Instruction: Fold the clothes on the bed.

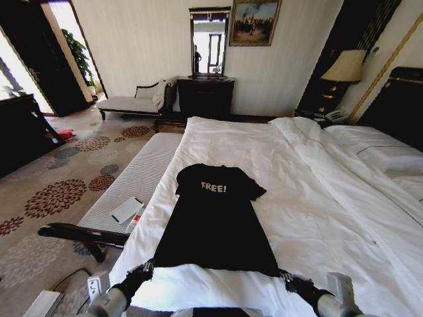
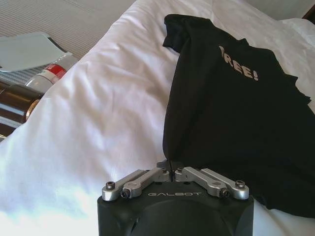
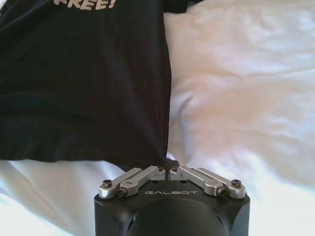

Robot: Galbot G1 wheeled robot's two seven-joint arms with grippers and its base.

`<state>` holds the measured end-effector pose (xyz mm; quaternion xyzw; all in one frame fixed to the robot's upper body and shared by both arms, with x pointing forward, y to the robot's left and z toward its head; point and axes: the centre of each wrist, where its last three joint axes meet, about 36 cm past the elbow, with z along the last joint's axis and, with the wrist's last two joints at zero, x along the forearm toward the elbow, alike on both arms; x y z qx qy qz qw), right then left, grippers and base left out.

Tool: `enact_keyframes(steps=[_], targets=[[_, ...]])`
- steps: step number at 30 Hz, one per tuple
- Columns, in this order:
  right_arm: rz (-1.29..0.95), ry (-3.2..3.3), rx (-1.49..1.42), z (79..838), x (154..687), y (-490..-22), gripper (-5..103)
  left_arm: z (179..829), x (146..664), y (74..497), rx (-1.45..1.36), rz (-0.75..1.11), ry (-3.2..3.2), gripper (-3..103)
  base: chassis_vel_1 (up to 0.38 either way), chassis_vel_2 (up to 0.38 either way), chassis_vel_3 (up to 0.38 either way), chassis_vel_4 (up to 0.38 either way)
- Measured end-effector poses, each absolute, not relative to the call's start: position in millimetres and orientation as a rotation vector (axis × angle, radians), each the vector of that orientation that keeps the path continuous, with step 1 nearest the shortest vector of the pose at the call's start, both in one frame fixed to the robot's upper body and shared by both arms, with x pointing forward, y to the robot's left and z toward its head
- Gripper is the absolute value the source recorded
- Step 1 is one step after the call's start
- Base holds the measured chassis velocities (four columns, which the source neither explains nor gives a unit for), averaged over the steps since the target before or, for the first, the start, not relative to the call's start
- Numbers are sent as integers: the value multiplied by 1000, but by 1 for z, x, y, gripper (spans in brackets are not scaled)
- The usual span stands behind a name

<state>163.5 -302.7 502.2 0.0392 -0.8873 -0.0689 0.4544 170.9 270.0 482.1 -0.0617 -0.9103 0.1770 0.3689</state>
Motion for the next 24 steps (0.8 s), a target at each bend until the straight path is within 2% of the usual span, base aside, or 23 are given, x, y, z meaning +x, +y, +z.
enact_keyframes(steps=[17,24], targets=[[-120,-2116,152,493,148,-293,0,479,152,265,-157,420,-2292,0,0,0,0,0],[-63,-2077,141,498,145,-303,0,485,157,268,-165,413,-2300,0,0,0,0,0]])
